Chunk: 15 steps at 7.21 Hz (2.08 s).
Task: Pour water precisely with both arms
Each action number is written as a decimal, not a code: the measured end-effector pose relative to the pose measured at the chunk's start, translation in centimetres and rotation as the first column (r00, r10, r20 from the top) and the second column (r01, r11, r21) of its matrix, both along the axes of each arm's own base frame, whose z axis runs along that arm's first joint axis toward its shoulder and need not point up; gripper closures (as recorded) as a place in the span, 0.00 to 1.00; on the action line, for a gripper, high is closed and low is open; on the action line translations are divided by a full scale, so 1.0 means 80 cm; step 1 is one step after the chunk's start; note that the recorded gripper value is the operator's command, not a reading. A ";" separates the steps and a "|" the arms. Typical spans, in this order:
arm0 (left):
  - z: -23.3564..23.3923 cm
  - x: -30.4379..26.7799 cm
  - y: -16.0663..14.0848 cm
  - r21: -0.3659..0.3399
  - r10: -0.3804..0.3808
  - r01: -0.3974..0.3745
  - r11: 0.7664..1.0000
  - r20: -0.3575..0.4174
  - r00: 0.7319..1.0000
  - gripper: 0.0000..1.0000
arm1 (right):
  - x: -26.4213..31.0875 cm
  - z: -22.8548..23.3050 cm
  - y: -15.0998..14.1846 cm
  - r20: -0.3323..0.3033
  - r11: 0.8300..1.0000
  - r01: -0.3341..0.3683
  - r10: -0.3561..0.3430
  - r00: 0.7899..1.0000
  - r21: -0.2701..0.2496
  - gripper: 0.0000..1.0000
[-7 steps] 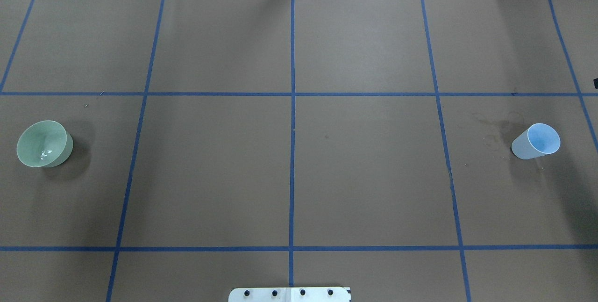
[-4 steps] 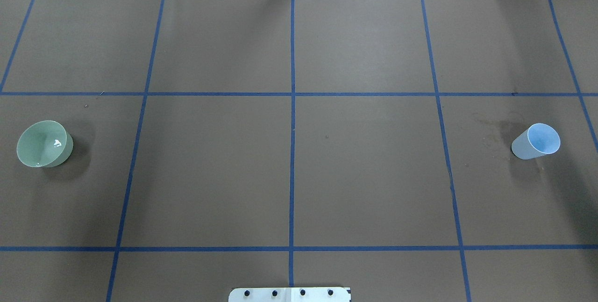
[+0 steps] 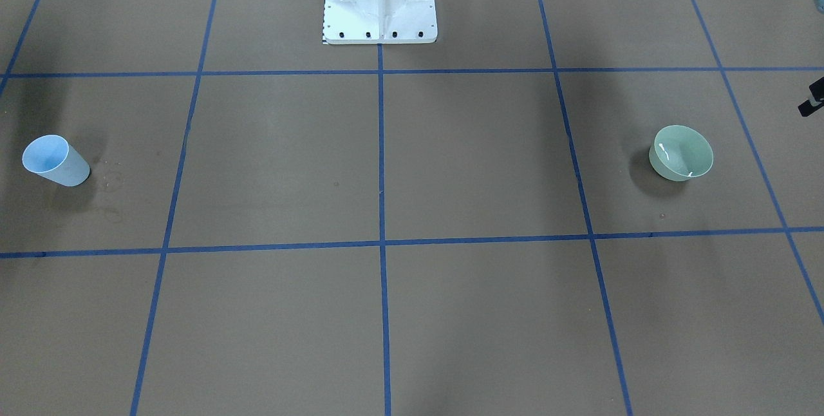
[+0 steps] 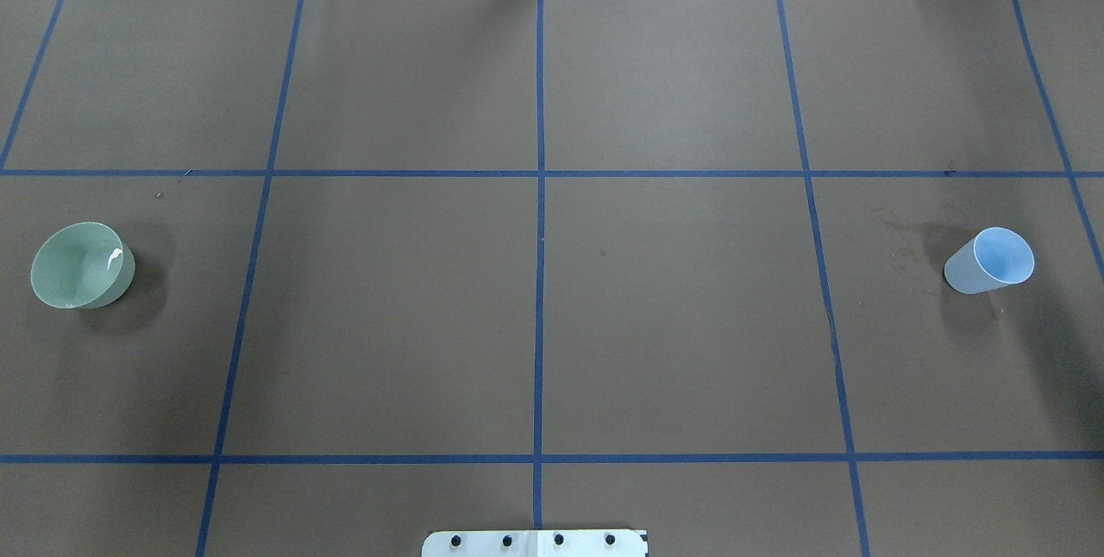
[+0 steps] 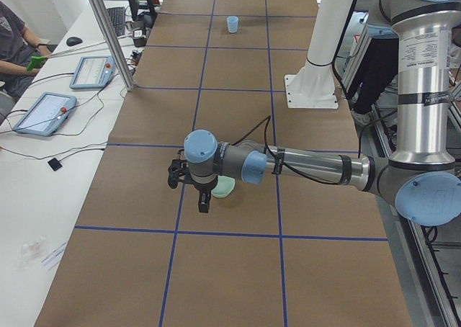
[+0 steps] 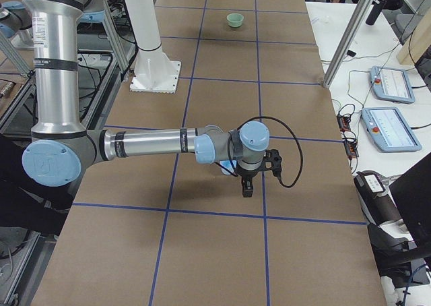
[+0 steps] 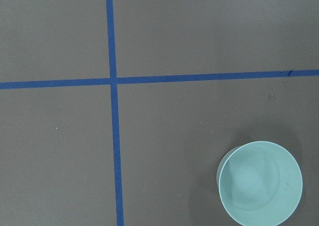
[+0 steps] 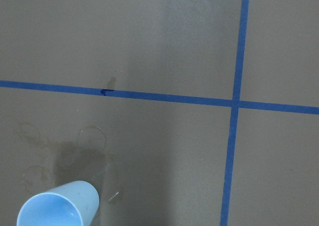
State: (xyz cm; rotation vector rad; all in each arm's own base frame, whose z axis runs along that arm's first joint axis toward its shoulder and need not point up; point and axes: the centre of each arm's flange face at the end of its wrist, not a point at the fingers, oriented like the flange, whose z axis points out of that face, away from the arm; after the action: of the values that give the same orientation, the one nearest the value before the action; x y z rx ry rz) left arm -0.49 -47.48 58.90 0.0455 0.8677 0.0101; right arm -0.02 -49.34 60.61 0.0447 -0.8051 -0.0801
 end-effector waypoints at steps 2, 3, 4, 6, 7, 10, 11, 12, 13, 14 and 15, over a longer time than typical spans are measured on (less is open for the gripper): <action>0.000 0.000 -0.011 -0.023 -0.001 0.001 1.000 0.017 1.000 0.00 | 0.002 -0.005 0.000 -0.017 1.000 0.000 0.000 1.000 0.004 0.01; 0.000 -0.002 -0.012 -0.020 -0.003 0.004 1.000 0.038 0.999 0.00 | 0.004 -0.006 0.000 -0.033 1.000 -0.002 0.002 0.999 0.009 0.01; 0.004 -0.003 -0.010 -0.021 -0.004 0.005 1.000 0.054 0.999 0.00 | 0.005 -0.006 0.000 -0.052 1.000 -0.004 0.004 0.999 0.014 0.01; 0.009 -0.006 -0.004 -0.031 -0.007 0.009 0.999 0.060 0.998 0.00 | 0.006 -0.007 0.000 -0.057 1.000 -0.013 0.013 0.998 0.015 0.01; 0.020 -0.007 -0.005 -0.049 -0.010 0.013 0.999 0.060 0.998 0.00 | 0.006 -0.013 0.002 -0.057 1.000 -0.013 0.014 0.998 0.027 0.01; 0.052 -0.024 -0.010 -0.100 -0.040 0.045 0.994 0.054 0.998 0.00 | 0.008 -0.020 0.010 -0.059 0.999 -0.010 0.012 0.998 0.041 0.01; 0.063 -0.026 -0.008 -0.106 -0.041 0.045 0.993 0.040 0.998 0.00 | 0.009 -0.012 0.013 -0.061 1.000 -0.013 0.015 0.998 0.023 0.01; 0.071 -0.027 0.000 -0.114 -0.042 0.044 0.993 0.017 0.999 0.00 | 0.009 -0.007 0.013 -0.062 1.000 -0.025 0.025 0.998 0.006 0.01; 0.078 -0.029 0.009 -0.113 -0.045 0.046 0.993 0.004 0.999 0.00 | 0.009 -0.007 0.011 -0.060 0.999 -0.049 0.048 0.997 -0.015 0.01; 0.079 -0.033 0.014 -0.105 -0.055 0.055 0.993 -0.005 0.998 0.00 | 0.008 -0.009 0.009 -0.054 0.997 -0.069 0.067 0.996 -0.030 0.01; 0.077 -0.042 0.015 -0.102 -0.073 0.071 0.992 -0.014 0.997 0.00 | 0.008 -0.012 0.008 -0.047 0.996 -0.076 0.074 0.996 -0.035 0.01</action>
State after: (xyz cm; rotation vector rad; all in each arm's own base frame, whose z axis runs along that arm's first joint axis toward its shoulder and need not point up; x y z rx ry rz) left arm -3.87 -46.32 65.09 -0.0186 0.8825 -0.1024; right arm 0.60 -48.68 59.67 0.0384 -0.7587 0.0048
